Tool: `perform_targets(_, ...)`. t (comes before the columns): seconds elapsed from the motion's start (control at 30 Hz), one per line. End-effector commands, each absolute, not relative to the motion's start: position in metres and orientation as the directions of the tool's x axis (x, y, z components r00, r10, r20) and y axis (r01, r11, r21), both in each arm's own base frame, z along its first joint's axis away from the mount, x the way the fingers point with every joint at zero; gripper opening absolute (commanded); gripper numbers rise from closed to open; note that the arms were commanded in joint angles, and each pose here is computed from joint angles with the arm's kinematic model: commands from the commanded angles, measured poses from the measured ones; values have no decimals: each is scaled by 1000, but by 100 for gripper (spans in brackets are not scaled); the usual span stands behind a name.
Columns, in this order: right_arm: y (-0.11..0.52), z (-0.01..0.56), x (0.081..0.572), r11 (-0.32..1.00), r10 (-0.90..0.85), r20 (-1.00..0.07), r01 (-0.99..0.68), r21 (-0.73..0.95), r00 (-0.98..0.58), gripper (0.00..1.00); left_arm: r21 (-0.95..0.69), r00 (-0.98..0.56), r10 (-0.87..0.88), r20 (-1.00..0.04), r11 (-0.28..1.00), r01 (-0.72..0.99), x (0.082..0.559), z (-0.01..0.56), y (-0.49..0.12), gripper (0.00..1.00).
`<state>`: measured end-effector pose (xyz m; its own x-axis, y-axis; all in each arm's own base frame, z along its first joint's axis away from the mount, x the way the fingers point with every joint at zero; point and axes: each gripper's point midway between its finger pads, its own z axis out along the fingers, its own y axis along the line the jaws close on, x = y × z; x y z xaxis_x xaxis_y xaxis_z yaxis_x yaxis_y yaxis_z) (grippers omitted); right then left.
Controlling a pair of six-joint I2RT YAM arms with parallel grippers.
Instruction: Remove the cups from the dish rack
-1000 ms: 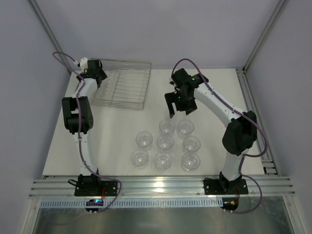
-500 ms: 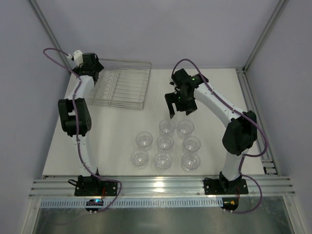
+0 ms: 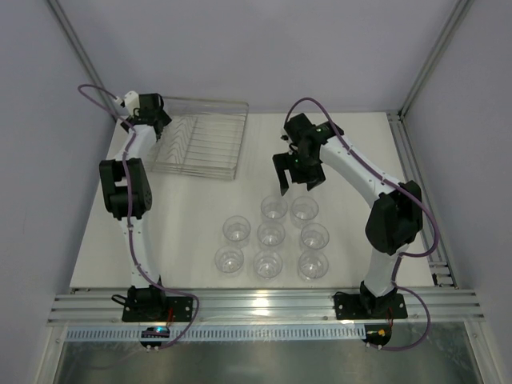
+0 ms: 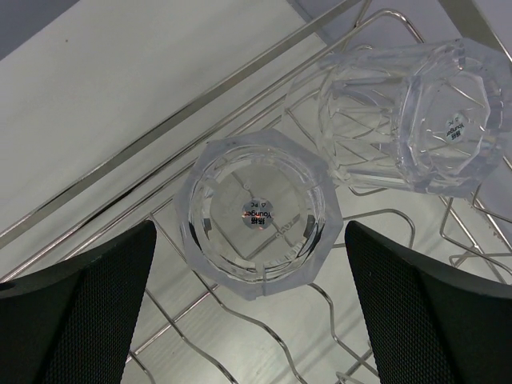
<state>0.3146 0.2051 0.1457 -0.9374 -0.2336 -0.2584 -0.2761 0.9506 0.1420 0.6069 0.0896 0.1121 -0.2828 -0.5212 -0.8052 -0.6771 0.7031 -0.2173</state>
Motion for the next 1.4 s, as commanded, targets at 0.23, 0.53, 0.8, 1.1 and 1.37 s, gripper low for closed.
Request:
perform_targets(0.23, 205, 155, 314, 944, -236, -289, -290, 158, -928, 88, -185, -249, -472, -846, 696, -693, 617, 114, 106, 84)
perform_targets(0.53, 206, 158, 316, 944, -233, -298, -290, 160, -926, 88, -188, -278, -478, -833, 718, -670, 614, 110, 101, 51)
perform_targets(0.8, 212, 167, 318, 938, -216, -325, -288, 192, -921, 88, -181, -261, -447, -856, 730, -659, 597, 145, 104, 0)
perform_targets(1.1, 222, 194, 323, 926, -145, -423, -274, 260, -894, 87, -343, -135, -492, -860, 753, -561, 559, 219, 84, 0)
perform_targets(1.37, 244, 228, 326, 863, -68, -542, -322, 390, -838, 88, -544, -17, -584, -812, 767, -340, 512, 268, 45, 0)
